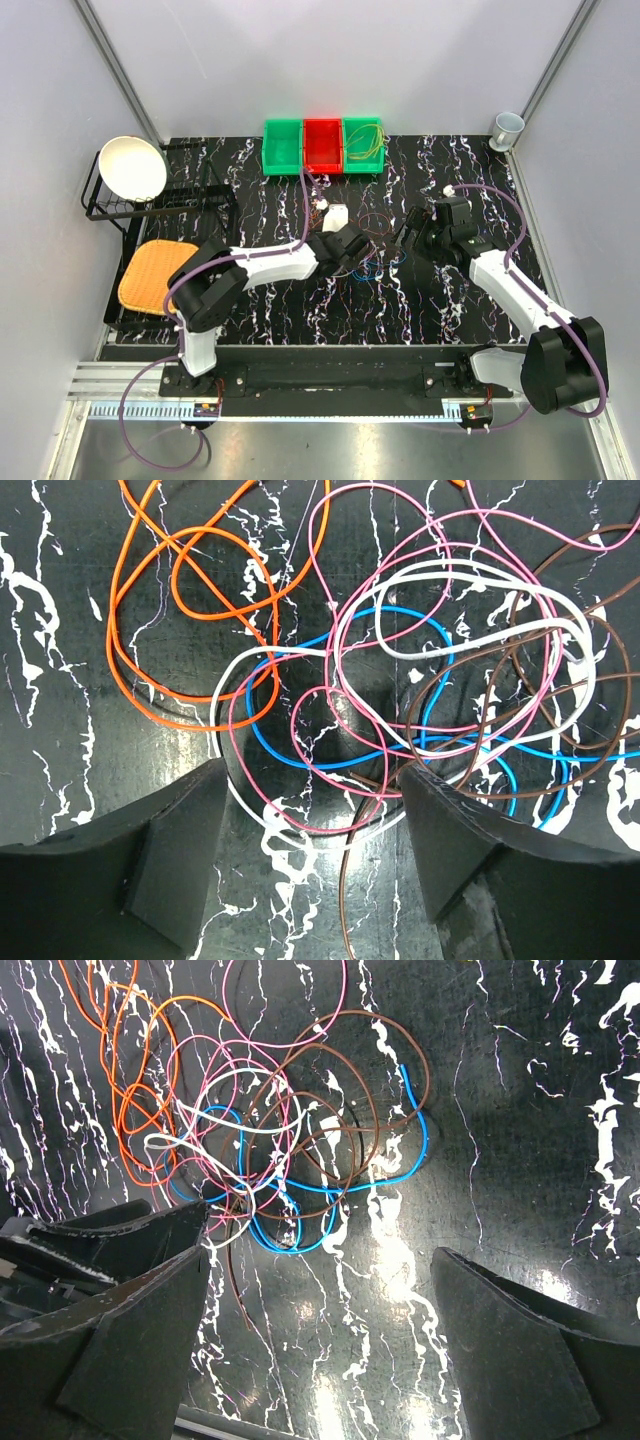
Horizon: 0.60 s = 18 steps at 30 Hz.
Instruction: Untangle the cables
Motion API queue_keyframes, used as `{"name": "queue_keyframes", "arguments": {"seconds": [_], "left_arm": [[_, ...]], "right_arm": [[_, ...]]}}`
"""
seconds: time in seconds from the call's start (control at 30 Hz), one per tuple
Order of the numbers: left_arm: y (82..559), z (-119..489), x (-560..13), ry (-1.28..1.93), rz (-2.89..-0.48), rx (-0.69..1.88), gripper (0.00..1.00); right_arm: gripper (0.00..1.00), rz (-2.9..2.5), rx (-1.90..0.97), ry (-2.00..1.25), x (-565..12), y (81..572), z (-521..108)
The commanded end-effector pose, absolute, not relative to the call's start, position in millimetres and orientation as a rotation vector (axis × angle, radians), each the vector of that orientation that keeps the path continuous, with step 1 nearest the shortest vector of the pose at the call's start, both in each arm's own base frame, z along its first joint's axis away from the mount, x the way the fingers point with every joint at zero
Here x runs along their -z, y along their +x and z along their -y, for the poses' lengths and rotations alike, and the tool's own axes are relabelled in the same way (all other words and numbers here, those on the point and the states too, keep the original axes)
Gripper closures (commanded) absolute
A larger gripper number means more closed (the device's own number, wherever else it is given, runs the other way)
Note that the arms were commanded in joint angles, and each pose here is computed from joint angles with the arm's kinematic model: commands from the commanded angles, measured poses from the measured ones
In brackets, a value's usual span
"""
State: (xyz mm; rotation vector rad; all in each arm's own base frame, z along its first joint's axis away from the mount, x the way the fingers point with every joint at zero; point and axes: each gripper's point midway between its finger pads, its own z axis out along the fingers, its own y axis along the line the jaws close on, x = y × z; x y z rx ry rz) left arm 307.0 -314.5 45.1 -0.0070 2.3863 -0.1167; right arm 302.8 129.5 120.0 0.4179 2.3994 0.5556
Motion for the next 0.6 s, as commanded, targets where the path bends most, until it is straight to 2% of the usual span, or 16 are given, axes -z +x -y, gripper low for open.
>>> {"name": "queue_keyframes", "arguments": {"seconds": [0.0, 0.4, 0.43, 0.57], "left_arm": [[320.5, 326.2, -54.5, -0.06, -2.348, 0.138, 0.29], [321.0, 317.1, -48.1, -0.097, -2.357, 0.084, 0.37], [321.0, 314.8, -48.5, -0.101, -2.357, 0.076, 0.36], [319.0, 306.5, -53.2, -0.122, -2.34, 0.057, 0.22]], "right_arm": [[0.03, -2.375, -0.594, 0.387, -126.1, 306.8, -135.9], [0.03, -2.386, -0.589, 0.388, -121.1, 305.6, -135.5], [0.03, -2.386, -0.589, 0.388, -121.3, 305.9, -135.6], [0.03, -2.39, -0.588, 0.389, -120.0, 306.4, -135.4]]}}
